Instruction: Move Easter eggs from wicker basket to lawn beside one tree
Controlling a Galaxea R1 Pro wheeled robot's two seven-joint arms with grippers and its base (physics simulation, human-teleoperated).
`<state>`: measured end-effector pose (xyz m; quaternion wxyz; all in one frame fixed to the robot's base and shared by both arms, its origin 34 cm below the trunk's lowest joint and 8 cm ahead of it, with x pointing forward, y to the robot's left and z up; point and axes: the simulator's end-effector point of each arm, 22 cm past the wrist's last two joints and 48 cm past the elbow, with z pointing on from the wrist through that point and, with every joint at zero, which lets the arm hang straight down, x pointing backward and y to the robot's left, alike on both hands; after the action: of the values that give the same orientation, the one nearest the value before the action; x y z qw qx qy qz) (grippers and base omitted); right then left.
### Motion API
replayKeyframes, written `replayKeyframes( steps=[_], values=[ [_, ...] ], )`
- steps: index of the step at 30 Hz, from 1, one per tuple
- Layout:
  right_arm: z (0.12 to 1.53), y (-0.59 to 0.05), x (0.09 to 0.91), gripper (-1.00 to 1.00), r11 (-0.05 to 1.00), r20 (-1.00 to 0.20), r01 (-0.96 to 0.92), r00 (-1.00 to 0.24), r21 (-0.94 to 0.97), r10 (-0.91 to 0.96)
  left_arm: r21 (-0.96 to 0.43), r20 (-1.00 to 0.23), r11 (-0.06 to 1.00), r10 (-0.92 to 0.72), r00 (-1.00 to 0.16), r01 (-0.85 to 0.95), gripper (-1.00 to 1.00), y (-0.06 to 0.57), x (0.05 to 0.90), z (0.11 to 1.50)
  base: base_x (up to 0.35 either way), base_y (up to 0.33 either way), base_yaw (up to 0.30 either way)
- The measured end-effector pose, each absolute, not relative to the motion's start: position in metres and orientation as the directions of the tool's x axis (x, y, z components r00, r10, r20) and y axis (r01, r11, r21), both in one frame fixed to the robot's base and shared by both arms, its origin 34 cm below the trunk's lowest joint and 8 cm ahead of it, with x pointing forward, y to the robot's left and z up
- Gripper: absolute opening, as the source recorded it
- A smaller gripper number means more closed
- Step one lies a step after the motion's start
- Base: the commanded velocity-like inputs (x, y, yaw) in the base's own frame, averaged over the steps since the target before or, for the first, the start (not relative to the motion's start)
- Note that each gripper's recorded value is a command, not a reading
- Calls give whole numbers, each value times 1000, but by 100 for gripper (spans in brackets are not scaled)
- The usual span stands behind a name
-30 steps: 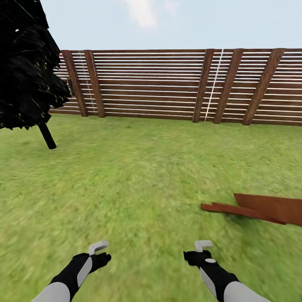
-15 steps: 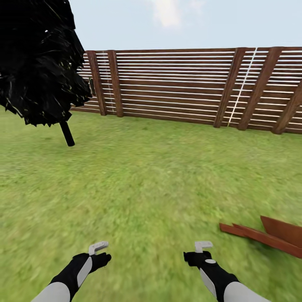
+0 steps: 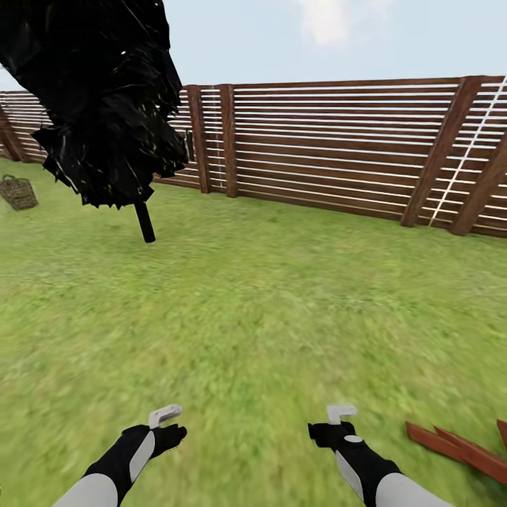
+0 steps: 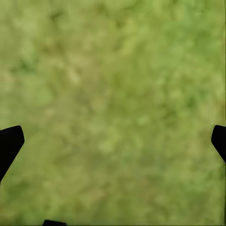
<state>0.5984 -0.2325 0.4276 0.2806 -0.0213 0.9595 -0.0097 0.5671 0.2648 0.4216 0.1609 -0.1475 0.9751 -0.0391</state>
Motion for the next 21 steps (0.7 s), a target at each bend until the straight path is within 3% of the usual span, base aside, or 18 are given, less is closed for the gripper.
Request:
replayKeyframes(
  steps=[21],
  values=[
    [428, -232, 598, 100, 999, -538, -35, -841, -31, -46, -124, -302, 953, -300, -905, -275, 100, 265, 567, 421, 336, -85, 286]
  ],
)
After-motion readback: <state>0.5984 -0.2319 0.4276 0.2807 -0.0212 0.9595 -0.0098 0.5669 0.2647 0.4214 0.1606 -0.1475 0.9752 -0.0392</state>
